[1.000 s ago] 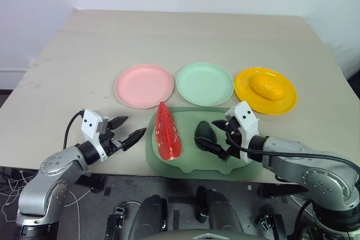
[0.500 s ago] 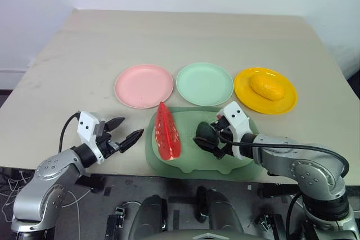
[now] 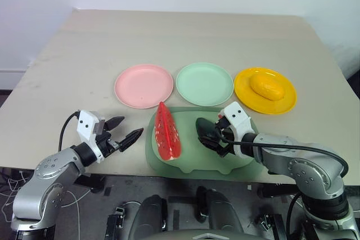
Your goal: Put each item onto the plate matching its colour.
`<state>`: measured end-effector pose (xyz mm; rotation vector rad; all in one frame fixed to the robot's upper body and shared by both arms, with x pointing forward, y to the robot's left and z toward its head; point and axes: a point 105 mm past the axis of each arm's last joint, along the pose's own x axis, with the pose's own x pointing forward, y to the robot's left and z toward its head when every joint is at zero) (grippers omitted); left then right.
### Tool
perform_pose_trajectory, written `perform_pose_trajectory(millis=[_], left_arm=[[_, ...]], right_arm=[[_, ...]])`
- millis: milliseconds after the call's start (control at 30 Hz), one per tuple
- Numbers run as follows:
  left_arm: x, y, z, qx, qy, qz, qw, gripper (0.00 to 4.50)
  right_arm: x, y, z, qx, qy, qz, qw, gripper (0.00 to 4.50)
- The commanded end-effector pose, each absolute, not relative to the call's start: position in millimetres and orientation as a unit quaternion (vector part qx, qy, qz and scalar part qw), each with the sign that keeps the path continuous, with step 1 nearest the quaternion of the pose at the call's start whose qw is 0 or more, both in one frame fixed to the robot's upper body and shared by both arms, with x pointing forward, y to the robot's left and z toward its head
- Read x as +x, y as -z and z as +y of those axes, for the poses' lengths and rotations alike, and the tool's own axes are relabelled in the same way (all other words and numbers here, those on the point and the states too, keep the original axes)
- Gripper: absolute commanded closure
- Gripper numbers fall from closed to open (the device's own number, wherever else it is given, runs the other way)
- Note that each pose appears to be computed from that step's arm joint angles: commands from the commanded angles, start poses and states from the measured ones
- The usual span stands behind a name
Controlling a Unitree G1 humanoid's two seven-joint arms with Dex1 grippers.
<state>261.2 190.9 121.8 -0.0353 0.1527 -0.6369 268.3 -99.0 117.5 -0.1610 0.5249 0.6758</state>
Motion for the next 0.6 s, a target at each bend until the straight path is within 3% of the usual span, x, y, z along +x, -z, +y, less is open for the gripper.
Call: perform_pose_trajectory(millis=[33, 200, 300, 467, 600], left_arm=[[261.4, -132.7, 190.3, -0.009, 0.314, 0.052, 0.948, 0.00], [261.4, -133.1, 189.9, -0.010, 0.313, 0.050, 0.948, 0.00], [262.3, -133.5, 189.6, -0.010, 0.314, 0.049, 0.948, 0.00], [265.8, -134.5, 185.0, -0.010, 0.316, 0.044, 0.948, 0.00], [265.1, -137.1, 184.5, -0.008, 0.308, 0.039, 0.951, 0.00]], right_arm=[[272.1, -129.3, -96.9, -0.081, -0.332, 0.229, 0.912, 1.43], [299.2, -177.3, -96.8, -0.065, -0.331, 0.135, 0.931, 1.43], [322.5, -190.8, -100.5, -0.073, -0.314, 0.114, 0.940, 1.43], [376.1, -180.4, -101.8, -0.148, -0.278, 0.097, 0.944, 1.43], [399.3, -165.4, -108.9, -0.162, -0.267, 0.097, 0.945, 1.43]])
